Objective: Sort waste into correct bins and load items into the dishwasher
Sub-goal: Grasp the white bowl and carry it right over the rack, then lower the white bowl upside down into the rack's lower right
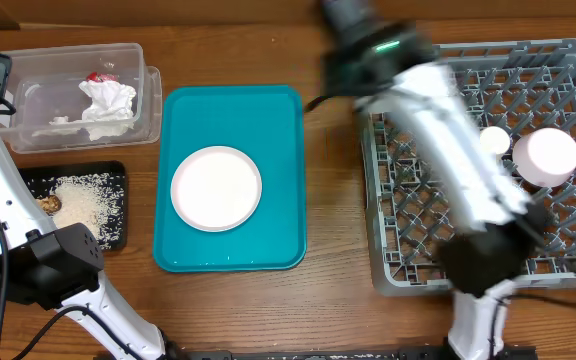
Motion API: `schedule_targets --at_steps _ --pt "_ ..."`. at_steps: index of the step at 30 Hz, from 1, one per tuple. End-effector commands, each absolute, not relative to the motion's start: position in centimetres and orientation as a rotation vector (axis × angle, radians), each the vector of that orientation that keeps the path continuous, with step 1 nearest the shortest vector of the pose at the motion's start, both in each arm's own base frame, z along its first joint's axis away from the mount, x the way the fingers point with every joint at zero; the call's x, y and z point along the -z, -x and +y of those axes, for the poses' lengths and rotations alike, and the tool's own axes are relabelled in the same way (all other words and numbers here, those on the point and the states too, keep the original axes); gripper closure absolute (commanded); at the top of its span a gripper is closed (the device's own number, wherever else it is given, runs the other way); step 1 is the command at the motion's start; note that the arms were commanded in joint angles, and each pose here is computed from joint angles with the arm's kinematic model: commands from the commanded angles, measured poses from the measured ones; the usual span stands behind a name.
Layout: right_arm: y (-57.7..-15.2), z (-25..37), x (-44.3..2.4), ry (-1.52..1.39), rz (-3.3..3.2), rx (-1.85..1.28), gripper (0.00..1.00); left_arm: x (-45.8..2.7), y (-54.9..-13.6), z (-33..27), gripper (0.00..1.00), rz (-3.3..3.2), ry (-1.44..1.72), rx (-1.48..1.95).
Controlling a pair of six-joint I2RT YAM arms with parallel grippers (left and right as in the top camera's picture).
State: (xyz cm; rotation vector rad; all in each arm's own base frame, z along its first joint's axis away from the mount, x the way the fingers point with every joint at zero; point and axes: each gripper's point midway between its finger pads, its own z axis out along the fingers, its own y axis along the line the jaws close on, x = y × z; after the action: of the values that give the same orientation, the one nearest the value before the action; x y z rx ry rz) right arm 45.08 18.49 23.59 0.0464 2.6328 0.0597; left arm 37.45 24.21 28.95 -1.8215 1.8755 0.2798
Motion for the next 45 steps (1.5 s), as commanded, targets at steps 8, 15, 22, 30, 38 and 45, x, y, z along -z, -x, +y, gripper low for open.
schedule_targets --at_steps 8,15,22,30,38,45 --pt "-37.1 -2.0 -32.3 -0.73 2.605 -0.337 0.96 -28.7 -37.4 24.4 0.0 1.866 1.831 -0.304" --pt "-32.4 -3.9 -34.2 -0.691 2.558 -0.441 0.96 -28.7 -37.4 24.4 0.0 1.866 1.831 -0.305" --pt "-30.3 0.0 -33.6 -0.41 2.495 -0.738 0.96 -28.7 -37.4 24.4 0.0 1.866 1.831 -0.304" --pt "-32.4 1.8 -29.1 -0.324 2.295 -1.195 0.96 -28.7 -37.4 24.4 0.0 1.866 1.831 -0.304" --pt "-30.5 -2.8 -22.6 -0.524 2.123 -1.369 0.96 -28.7 -37.4 24.4 0.0 1.866 1.831 -0.304" --pt "-29.2 -5.3 -21.3 -0.584 2.032 -1.357 0.96 -28.7 -37.4 24.4 0.0 1.866 1.831 -0.304"
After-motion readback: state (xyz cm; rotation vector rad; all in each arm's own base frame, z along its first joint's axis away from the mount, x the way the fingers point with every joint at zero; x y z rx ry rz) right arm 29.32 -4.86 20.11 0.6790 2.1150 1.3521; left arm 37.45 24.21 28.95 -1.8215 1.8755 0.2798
